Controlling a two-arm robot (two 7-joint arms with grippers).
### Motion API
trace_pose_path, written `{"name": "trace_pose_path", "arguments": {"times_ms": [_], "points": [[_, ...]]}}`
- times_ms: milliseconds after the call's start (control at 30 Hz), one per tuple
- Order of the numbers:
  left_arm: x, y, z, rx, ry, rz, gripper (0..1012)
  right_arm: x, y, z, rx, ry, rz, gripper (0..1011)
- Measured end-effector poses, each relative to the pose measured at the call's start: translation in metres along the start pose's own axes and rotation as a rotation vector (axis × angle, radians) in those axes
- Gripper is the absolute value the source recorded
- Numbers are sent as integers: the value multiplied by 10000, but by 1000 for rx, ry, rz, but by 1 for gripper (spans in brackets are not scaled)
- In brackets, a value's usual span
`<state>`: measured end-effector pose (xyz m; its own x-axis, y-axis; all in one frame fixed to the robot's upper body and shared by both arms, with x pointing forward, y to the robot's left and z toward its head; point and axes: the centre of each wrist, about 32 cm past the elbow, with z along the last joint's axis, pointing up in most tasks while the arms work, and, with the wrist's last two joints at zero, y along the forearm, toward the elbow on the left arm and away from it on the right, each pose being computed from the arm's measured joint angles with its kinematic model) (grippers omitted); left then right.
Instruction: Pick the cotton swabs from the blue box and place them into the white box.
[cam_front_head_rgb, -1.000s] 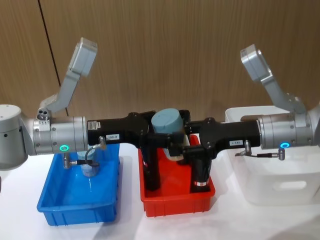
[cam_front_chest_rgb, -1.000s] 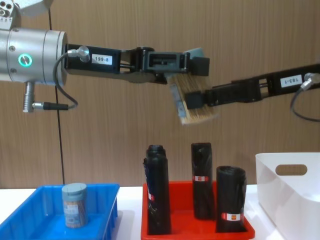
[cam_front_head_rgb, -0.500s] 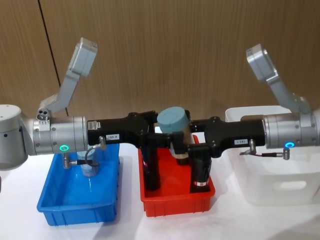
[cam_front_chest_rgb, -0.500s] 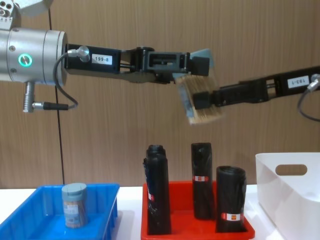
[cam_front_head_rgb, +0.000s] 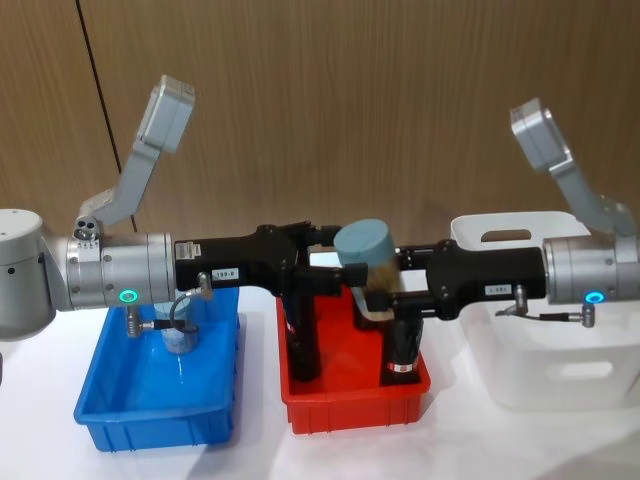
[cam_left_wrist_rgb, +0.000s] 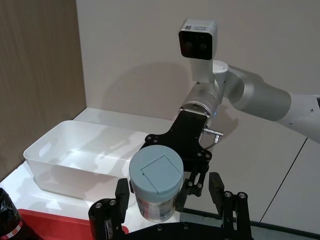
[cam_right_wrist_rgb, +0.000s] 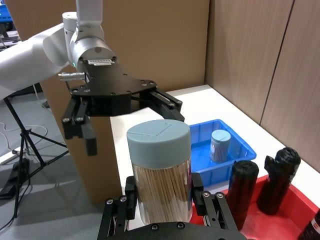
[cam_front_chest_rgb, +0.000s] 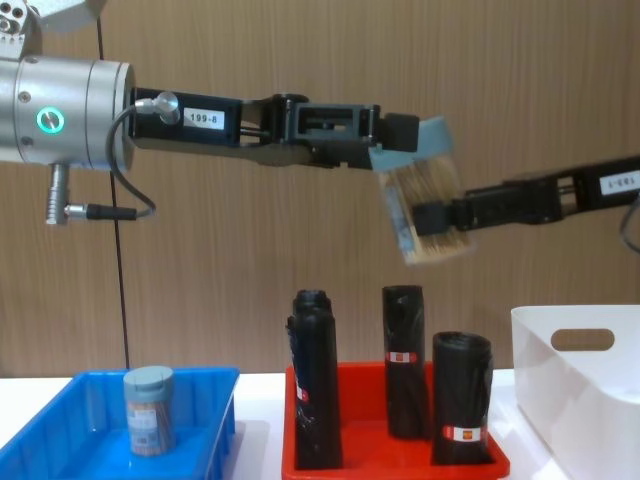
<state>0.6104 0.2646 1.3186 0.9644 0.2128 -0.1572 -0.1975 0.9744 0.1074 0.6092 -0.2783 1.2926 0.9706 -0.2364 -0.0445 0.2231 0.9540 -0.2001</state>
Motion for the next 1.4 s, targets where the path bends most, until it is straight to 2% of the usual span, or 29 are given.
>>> {"name": "trace_pose_path", "arguments": {"times_ms": [767, 1033, 1400], "points": [[0, 0, 0, 0, 0, 0, 1004, 40, -305, -211, -1, 36, -97, 640], [0, 0, 0, 0, 0, 0, 1004, 43, -443, -288, -3, 43, -172, 640], [0, 0, 0, 0, 0, 0, 1004, 31, -586, -394, -7, 54, -323, 640]]}}
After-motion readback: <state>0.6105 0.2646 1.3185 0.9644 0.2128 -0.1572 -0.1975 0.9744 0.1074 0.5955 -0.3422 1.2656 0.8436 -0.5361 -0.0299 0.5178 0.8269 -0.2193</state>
